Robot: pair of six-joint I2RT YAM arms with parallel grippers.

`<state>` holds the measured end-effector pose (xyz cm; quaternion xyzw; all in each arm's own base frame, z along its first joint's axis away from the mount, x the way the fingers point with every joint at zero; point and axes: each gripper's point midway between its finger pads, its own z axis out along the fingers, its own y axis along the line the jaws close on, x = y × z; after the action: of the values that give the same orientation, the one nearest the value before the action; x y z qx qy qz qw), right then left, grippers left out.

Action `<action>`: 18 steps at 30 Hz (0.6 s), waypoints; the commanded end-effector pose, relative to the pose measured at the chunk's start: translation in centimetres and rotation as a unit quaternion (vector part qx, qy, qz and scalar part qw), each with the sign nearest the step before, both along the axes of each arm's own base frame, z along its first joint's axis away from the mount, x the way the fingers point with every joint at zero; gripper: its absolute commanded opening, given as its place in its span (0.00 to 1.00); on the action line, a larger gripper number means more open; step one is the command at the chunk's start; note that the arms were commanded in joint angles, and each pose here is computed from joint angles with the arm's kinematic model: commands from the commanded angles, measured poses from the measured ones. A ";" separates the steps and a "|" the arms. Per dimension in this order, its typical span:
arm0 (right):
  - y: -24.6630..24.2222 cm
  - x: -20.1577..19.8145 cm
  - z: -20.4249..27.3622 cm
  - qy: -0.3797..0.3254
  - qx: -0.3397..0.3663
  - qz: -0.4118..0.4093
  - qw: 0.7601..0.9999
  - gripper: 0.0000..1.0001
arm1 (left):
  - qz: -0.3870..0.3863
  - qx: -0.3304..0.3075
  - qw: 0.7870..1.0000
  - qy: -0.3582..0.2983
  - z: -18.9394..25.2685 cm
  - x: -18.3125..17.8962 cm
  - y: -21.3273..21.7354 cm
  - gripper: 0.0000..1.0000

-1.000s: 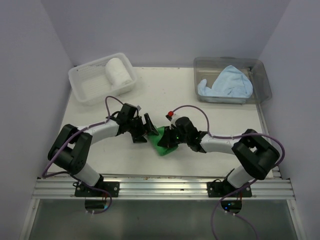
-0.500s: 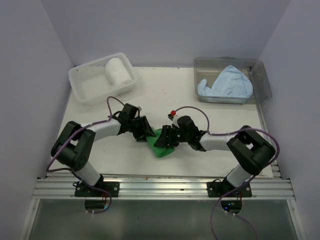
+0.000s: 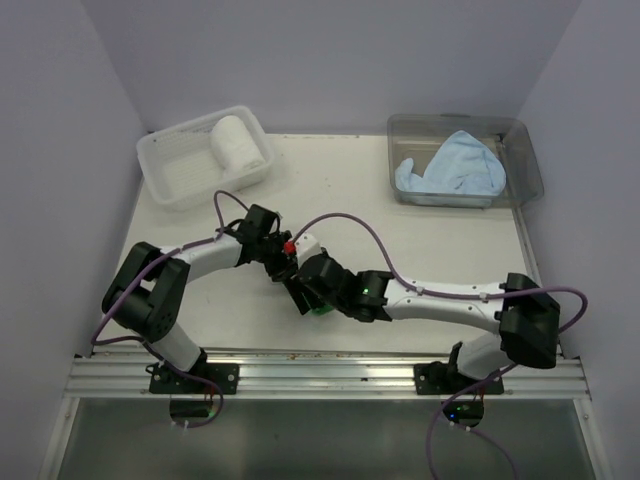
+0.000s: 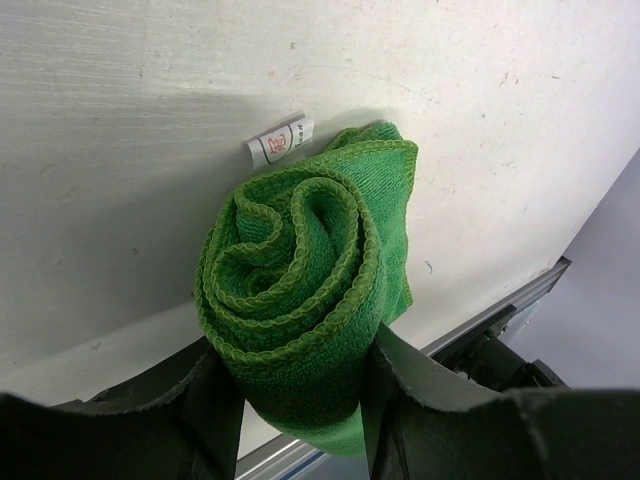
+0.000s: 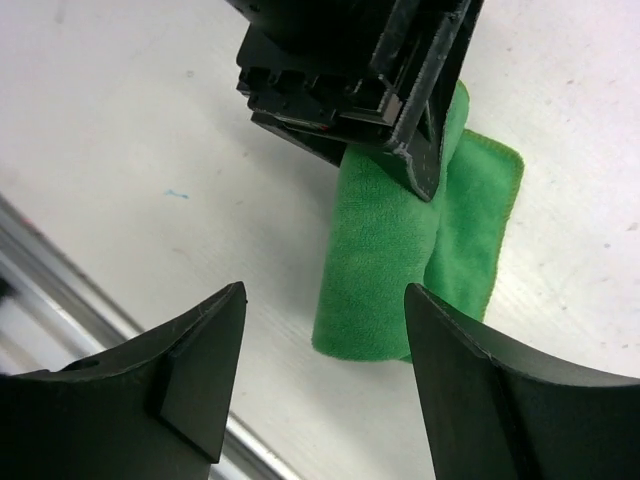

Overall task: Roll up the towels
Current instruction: Roll the towel

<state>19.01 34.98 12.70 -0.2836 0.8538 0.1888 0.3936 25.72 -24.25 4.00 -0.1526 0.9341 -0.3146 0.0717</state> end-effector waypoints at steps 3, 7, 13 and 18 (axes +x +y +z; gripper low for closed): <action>-1.2 1.4 -1.7 -0.098 -0.158 -0.001 0.983 0.65 | -0.002 0.011 1.000 -0.015 0.8 0.8 0.0 0.46; 0.3 0.8 -2.9 -0.119 -0.190 0.018 0.974 0.64 | 0.000 0.015 1.000 -0.012 0.6 0.8 0.1 0.46; -0.2 1.6 -5.3 -0.137 -0.236 -0.007 0.962 0.60 | 0.002 0.014 1.000 -0.010 0.6 0.7 0.1 0.46; -0.6 1.8 -6.7 -0.124 -0.240 -0.029 0.962 0.23 | 0.000 0.014 1.000 -0.013 0.7 0.8 0.1 0.53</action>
<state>19.91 34.38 5.44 -0.3957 0.8203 -0.0600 0.4085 25.75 -23.90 3.88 -0.1574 0.9375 -0.3020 0.0720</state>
